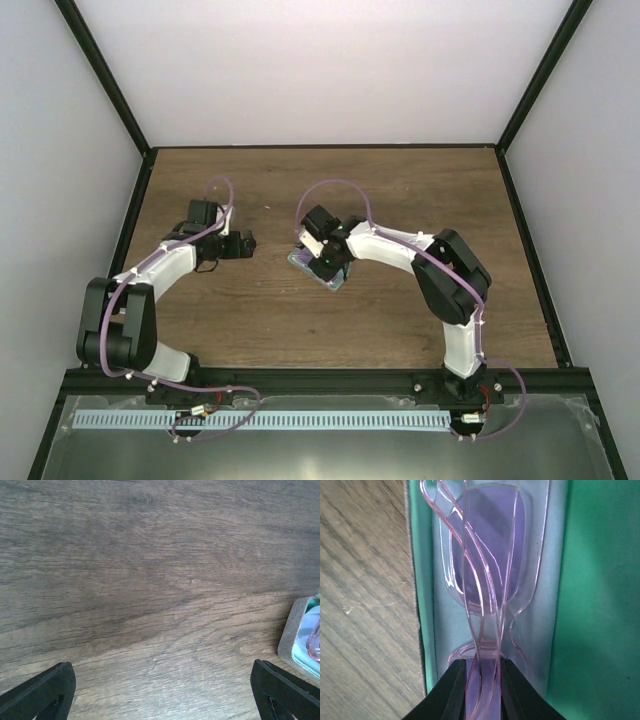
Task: Organize the sunglasses
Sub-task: Place the sunglasses in the sunglasses case.
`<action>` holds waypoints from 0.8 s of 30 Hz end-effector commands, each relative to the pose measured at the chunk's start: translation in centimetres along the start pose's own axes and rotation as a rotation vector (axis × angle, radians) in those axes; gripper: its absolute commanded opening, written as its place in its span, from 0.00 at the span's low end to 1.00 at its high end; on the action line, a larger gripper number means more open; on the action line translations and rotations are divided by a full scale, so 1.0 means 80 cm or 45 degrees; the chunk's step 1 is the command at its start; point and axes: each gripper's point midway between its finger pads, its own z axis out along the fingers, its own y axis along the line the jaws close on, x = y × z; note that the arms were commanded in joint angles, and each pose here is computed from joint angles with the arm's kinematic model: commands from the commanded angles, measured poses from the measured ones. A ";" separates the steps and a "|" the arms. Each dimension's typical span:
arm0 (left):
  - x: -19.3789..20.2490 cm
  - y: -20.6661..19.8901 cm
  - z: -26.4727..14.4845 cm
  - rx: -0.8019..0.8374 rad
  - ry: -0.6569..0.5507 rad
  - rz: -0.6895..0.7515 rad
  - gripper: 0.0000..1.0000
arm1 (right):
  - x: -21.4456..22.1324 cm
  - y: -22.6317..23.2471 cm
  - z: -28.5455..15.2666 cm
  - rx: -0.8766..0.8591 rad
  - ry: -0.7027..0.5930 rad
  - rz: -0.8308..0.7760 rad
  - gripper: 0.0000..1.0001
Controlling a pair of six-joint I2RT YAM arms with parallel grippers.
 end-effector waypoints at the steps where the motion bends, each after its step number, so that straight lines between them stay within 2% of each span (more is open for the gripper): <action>1: -0.005 -0.003 0.002 0.020 -0.009 0.018 0.98 | -0.010 -0.008 0.003 0.048 -0.015 -0.017 0.16; 7: -0.005 -0.004 0.002 0.025 -0.008 0.021 0.98 | -0.004 -0.004 0.008 0.025 0.009 -0.012 0.19; 18: -0.005 -0.009 0.003 0.054 -0.004 0.020 0.98 | -0.005 -0.001 -0.020 0.017 -0.013 0.014 0.40; 24: -0.004 -0.015 0.004 0.081 -0.004 0.016 0.98 | -0.033 -0.003 -0.070 0.029 -0.168 0.051 0.45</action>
